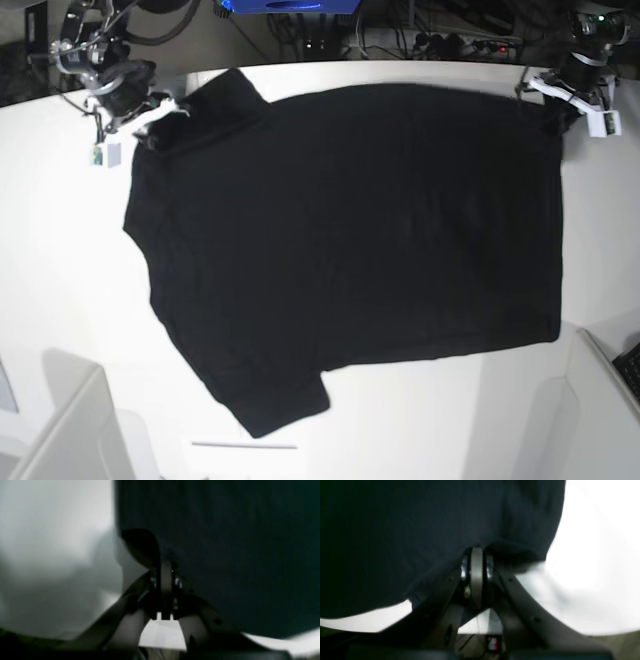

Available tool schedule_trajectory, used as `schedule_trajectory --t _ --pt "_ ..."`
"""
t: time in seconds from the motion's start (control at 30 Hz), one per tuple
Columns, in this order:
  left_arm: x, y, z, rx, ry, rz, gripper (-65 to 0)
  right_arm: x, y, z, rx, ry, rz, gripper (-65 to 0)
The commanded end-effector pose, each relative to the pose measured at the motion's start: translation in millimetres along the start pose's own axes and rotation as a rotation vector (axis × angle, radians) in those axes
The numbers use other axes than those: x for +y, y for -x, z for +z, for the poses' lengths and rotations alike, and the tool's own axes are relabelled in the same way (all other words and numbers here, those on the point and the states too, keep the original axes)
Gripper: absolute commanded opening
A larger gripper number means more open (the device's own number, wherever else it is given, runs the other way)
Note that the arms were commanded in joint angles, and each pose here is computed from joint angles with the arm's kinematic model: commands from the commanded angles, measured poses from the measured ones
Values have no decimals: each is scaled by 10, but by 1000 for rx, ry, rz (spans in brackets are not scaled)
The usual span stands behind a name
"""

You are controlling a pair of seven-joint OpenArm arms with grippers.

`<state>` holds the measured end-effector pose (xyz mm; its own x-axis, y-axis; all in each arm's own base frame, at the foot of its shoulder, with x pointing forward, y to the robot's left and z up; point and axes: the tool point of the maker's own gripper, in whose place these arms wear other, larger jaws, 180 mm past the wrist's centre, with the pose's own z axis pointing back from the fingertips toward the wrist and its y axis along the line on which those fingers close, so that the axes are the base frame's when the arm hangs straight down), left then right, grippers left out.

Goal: Fold the T-shirt properly
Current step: 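Lift the collar edge with both grippers and pull it toward the hem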

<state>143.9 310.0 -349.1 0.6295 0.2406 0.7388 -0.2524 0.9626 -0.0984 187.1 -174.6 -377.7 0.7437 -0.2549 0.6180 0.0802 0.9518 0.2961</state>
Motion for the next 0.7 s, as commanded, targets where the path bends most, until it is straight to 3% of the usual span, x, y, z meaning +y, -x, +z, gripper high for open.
schedule_trajectory --t 0.0,0.23,0.67 --pt "58 -137 40 -48 -20 -2 -650 18 -156 27 -50 -10 18 -650" --pt "57 -278 -86 -26 -26 12 -650 69 -487 -70 -67 -27 60 -650" --pt "33 -576 -220 -107 -45 89 -650 256 -1099 -218 -96 -67 102 -650"
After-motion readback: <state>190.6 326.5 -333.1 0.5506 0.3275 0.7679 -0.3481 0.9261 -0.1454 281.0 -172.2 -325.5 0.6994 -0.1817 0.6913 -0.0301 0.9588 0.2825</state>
